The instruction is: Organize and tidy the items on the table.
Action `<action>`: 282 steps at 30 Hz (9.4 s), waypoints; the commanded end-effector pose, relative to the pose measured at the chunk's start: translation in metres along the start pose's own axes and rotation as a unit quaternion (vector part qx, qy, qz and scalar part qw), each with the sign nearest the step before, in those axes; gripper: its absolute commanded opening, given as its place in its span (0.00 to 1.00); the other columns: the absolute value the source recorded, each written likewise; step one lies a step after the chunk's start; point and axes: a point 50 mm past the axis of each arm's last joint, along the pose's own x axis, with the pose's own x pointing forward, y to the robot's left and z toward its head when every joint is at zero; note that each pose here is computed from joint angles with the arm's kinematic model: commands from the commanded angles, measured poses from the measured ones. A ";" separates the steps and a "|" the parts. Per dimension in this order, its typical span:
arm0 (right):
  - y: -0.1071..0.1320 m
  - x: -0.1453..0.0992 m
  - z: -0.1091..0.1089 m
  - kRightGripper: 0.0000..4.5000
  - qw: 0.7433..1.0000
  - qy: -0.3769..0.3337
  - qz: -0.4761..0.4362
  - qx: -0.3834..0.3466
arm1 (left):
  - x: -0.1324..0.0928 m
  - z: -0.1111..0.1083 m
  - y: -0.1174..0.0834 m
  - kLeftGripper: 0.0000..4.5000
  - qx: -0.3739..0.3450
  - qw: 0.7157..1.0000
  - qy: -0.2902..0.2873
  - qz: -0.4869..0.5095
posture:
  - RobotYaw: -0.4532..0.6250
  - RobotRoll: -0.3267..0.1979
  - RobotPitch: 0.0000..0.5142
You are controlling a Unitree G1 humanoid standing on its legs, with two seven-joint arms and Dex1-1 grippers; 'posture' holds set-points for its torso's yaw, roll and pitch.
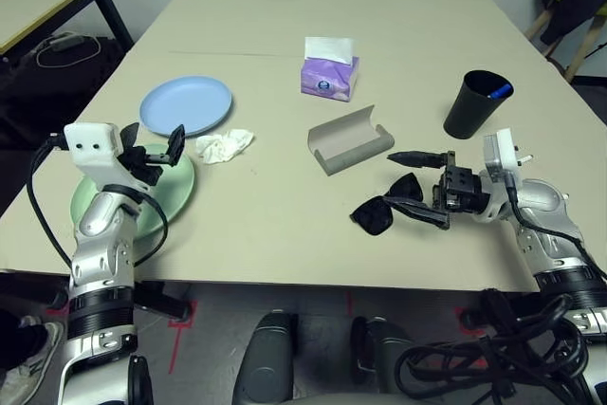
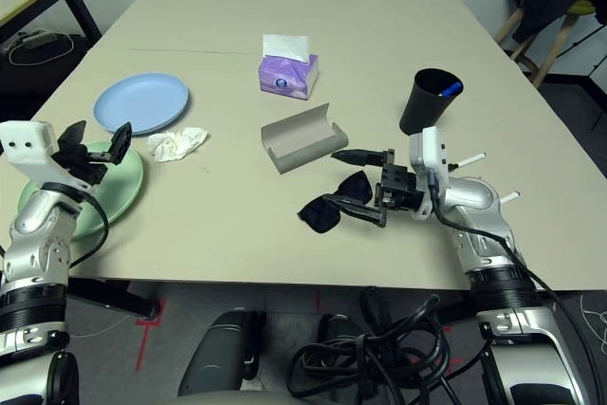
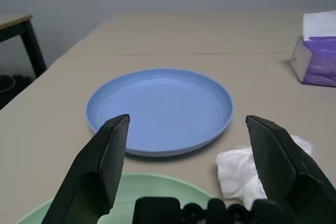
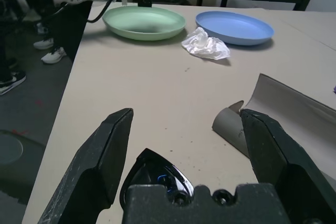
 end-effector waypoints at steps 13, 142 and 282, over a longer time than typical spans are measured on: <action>0.007 -0.001 -0.016 1.00 1.000 -0.002 0.004 0.002 | -0.025 0.024 0.058 1.00 -0.028 0.975 0.222 -0.008 | 0.61 0.62 0.16; 0.015 0.015 0.001 1.00 0.992 -0.059 -0.114 0.012 | 0.106 0.024 0.005 0.99 -0.176 0.953 0.179 0.168 | 0.58 0.62 0.15; -0.013 0.000 0.051 1.00 0.979 0.182 -0.090 -0.026 | 0.031 -0.015 -0.109 0.99 -0.004 0.854 0.029 -0.520 | 0.52 0.62 0.34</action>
